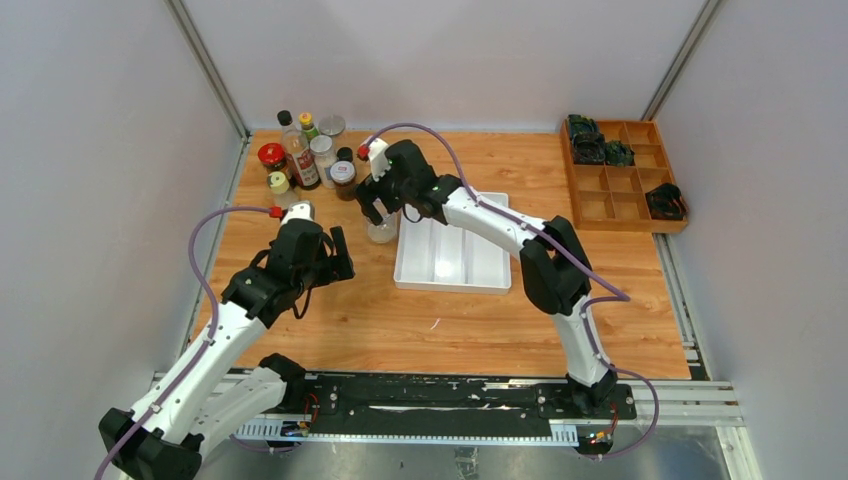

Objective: Organize the condiment bottles
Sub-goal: Pick up the bottle from the center of the board.

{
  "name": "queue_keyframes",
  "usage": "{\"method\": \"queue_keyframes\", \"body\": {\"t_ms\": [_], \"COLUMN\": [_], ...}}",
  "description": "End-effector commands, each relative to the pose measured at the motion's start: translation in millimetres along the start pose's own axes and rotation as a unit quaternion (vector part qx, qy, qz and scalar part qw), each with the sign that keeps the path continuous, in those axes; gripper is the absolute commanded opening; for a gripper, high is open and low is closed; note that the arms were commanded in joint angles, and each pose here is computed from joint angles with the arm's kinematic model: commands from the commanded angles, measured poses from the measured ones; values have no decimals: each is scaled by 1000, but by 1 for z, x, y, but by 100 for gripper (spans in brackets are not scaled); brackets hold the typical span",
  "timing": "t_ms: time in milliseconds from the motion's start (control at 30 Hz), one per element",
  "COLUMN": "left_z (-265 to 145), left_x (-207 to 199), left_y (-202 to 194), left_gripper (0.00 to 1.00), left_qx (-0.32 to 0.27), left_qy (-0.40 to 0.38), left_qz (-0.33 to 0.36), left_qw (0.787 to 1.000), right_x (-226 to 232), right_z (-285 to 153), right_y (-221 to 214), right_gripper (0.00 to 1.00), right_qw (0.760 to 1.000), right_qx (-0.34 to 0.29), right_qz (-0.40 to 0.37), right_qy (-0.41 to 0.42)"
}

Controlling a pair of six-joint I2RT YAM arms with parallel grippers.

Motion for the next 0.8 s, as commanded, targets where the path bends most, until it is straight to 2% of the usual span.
{"method": "queue_keyframes", "body": {"t_ms": [0, 167, 533, 767], "left_z": [2, 7, 13, 15], "left_x": [0, 0, -1, -2], "left_y": [0, -3, -8, -8], "left_gripper": [100, 100, 100, 100], "left_qx": [1, 5, 10, 11], "left_qy": [5, 7, 3, -1], "left_qz": [4, 3, -6, -8], "left_qw": [1000, 1000, 1000, 1000], "right_x": [12, 16, 20, 20], "right_z": [14, 21, 19, 17], "right_y": [-1, -10, -26, -33], "right_gripper": [100, 100, 83, 90], "right_qw": [1000, 999, 999, 998], "right_qx": [5, 24, 48, 60], "right_qz": [1, -4, -2, -2], "right_qy": [31, 34, 26, 21]}}
Point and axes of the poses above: each gripper's point midway between its finger pads, its own z axis out along the fingers, its own x axis along the line the jaws close on, y = z × x, the point moved 9 cm from there along -z, back along the fingers, and after that the axes turned 4 degrees about -z, right-handed, at the moved point
